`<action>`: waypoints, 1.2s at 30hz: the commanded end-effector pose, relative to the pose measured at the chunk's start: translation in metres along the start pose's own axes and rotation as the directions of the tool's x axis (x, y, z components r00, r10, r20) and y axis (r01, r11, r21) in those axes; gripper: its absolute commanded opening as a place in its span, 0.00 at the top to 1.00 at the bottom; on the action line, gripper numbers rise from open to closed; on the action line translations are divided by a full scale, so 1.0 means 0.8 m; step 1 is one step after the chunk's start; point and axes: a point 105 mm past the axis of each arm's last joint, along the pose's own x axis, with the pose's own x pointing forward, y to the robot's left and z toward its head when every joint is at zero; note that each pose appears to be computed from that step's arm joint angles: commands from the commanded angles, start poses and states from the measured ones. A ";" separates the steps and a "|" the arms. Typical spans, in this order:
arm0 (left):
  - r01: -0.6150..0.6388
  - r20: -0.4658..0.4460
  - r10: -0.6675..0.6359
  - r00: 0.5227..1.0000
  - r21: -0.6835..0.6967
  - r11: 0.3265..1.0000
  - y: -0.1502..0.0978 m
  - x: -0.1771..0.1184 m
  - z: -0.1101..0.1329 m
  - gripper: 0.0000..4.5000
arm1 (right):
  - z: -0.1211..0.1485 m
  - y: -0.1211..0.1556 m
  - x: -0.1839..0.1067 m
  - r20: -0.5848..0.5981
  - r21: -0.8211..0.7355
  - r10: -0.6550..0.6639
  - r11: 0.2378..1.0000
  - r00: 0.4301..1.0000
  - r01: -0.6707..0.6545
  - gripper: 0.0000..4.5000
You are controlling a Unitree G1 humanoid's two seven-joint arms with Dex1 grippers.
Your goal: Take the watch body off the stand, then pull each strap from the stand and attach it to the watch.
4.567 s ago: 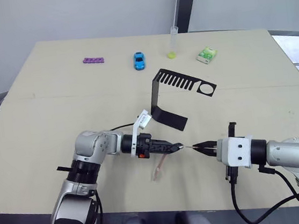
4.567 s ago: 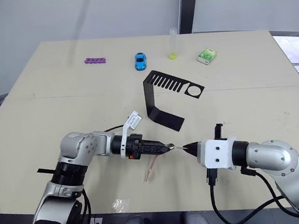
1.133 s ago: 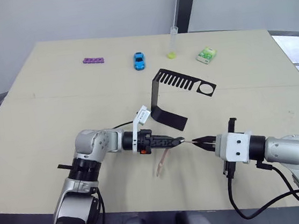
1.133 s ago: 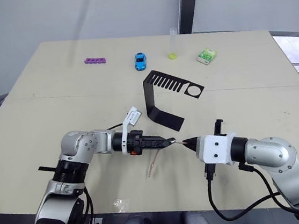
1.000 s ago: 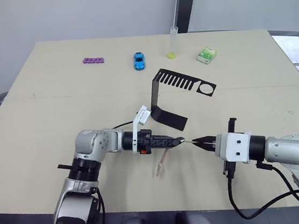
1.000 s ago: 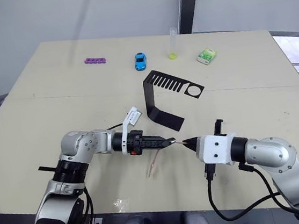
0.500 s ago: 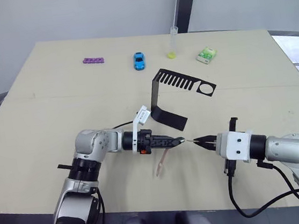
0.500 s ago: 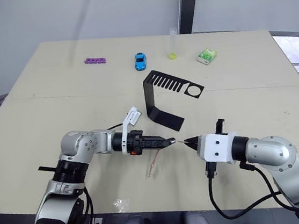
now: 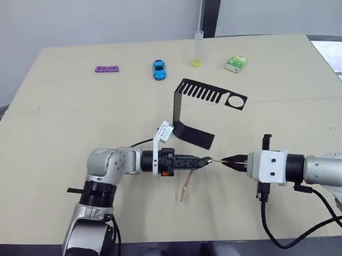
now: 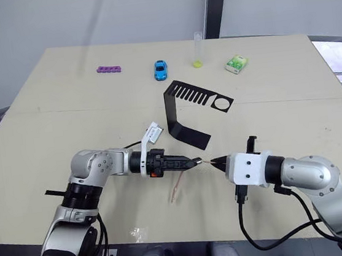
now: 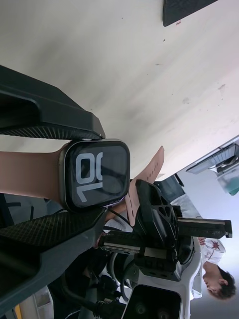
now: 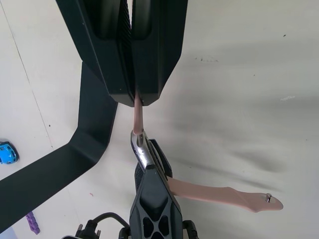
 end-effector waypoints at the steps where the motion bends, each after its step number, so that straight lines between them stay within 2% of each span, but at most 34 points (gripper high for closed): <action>1: 0.035 0.013 -0.035 0.999 0.042 0.999 -0.013 0.001 0.010 0.65 | 0.014 -0.004 -0.002 0.031 -0.043 -0.016 0.999 0.999 0.017 1.00; 24: 0.056 0.024 -0.057 0.998 0.041 0.998 -0.019 0.007 0.015 0.65 | 0.028 -0.006 0.008 0.072 -0.016 -0.022 1.000 0.997 0.023 1.00; 36: 0.069 0.018 -0.070 0.997 0.041 0.997 -0.023 0.008 0.013 0.65 | 0.022 -0.015 0.013 0.042 -0.040 -0.031 0.999 0.999 0.033 1.00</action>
